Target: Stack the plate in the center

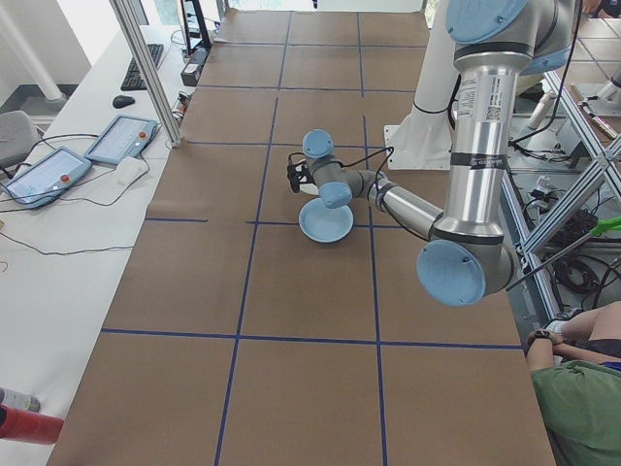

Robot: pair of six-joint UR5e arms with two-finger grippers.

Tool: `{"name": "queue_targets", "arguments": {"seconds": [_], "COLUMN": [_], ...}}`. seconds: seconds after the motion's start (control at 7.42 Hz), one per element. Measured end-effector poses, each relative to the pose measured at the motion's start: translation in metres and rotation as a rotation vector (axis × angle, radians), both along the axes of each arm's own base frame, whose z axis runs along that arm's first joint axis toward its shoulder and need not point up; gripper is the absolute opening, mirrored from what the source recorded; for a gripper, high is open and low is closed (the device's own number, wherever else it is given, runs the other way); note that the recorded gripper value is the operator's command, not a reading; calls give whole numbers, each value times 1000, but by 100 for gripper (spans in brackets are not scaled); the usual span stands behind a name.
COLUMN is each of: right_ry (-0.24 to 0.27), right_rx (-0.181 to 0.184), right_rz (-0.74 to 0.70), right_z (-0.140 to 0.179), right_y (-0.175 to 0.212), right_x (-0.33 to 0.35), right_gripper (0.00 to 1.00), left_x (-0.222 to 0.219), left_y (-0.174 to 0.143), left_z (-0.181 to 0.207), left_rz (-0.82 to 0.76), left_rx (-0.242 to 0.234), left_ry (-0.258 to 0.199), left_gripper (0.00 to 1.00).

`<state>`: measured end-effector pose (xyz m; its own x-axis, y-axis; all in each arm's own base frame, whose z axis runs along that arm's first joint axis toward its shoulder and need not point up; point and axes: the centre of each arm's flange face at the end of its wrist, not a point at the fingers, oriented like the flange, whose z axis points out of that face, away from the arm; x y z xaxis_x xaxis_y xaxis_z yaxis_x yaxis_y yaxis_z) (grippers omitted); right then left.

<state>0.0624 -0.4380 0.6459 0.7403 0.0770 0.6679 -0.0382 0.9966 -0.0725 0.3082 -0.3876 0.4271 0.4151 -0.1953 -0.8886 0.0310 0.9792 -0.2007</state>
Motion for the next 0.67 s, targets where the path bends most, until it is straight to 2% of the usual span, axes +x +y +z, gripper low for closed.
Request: {"name": "queue_targets", "arguments": {"seconds": [0.27,0.67], "right_ry": [0,0], "right_rx": [0,0], "right_rz": [0,0], "right_z": [0,0], "right_y": [0,0], "right_x": [0,0], "right_gripper": [100,100], "left_x": [-38,-45], "left_y": [10,9], "left_z": [37,98], "left_rz": [41,45], "left_rx": [80,129], "left_ry": [42,76], "left_gripper": [0,0]}}
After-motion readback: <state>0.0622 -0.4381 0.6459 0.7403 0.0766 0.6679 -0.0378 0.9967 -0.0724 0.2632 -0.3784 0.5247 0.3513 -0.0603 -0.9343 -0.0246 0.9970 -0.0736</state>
